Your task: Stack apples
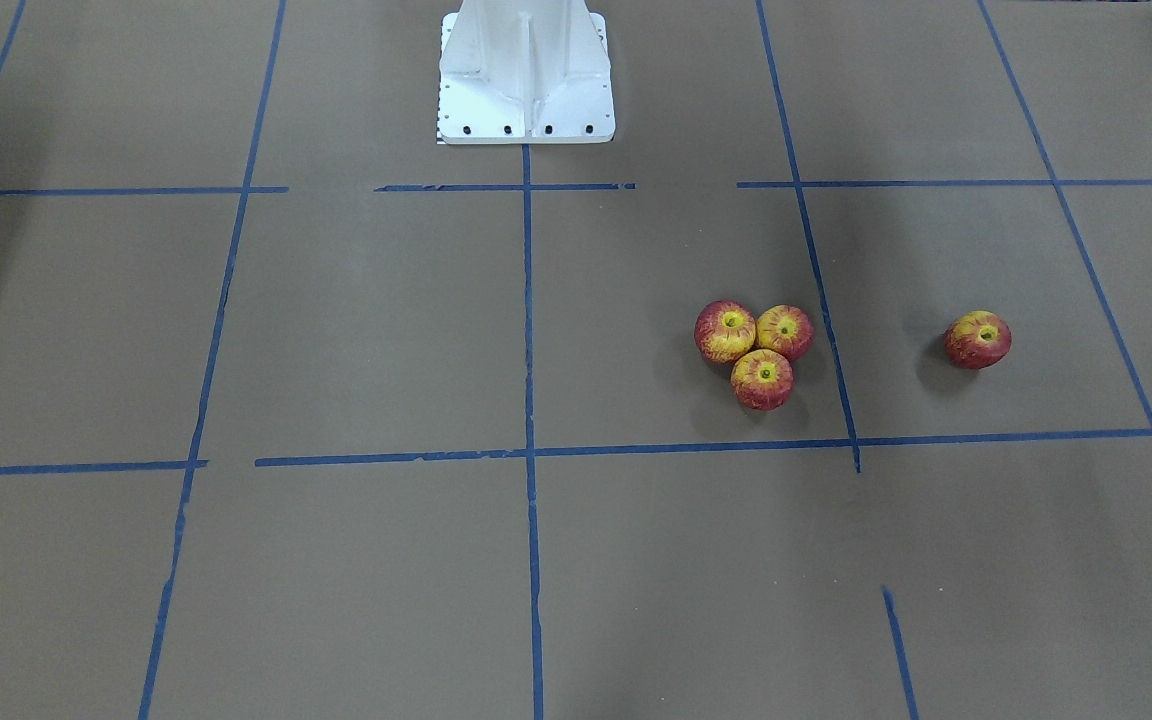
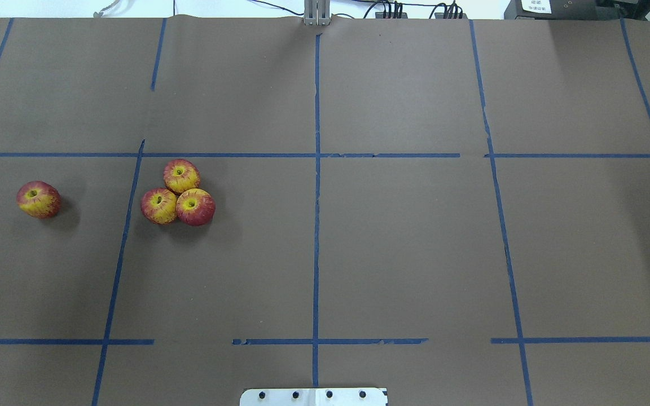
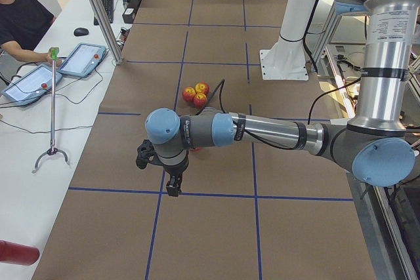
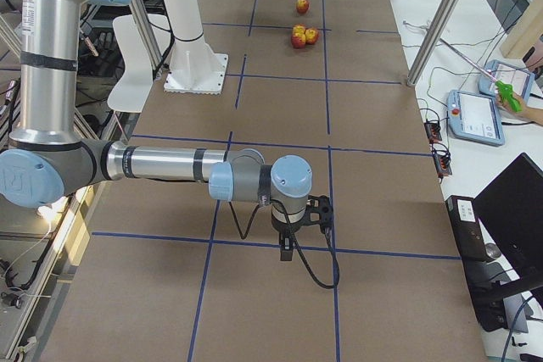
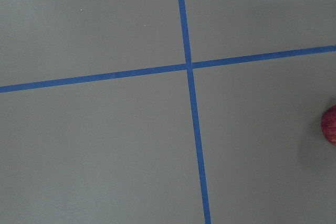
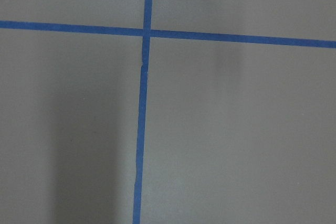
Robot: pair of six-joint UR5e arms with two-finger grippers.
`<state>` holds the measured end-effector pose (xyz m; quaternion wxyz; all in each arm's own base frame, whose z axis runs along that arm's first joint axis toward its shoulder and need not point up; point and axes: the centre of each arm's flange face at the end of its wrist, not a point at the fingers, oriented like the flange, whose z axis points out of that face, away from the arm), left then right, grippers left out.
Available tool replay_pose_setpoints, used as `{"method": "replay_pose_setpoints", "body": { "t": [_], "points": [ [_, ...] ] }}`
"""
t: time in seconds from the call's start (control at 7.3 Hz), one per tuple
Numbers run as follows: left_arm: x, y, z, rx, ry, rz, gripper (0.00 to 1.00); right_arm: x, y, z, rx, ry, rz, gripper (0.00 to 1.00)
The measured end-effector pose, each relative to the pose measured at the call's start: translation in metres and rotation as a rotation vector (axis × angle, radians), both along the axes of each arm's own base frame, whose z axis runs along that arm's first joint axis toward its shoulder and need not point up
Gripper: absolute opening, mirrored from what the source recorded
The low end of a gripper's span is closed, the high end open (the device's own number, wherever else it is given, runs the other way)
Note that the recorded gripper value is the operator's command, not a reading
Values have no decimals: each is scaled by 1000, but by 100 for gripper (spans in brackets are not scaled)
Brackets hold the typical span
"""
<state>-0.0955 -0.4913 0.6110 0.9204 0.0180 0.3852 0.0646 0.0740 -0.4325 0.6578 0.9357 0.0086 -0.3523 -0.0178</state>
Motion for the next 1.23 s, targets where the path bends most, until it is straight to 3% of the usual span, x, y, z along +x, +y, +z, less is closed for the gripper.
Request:
{"method": "replay_pose_setpoints", "body": {
  "t": [0.55,0.82,0.96,1.23],
  "points": [
    [0,-4,-3,12,3,-9,100,0,0,0,0,0,0,100],
    [4,-8,5,97,-1,-4,100,0,0,0,-1,0,0,100],
    [24,-12,4,142,1,16,100,0,0,0,-1,0,0,100],
    [116,-25,-27,188,29,26,100,0,0,0,0,0,0,100]
  ]
}}
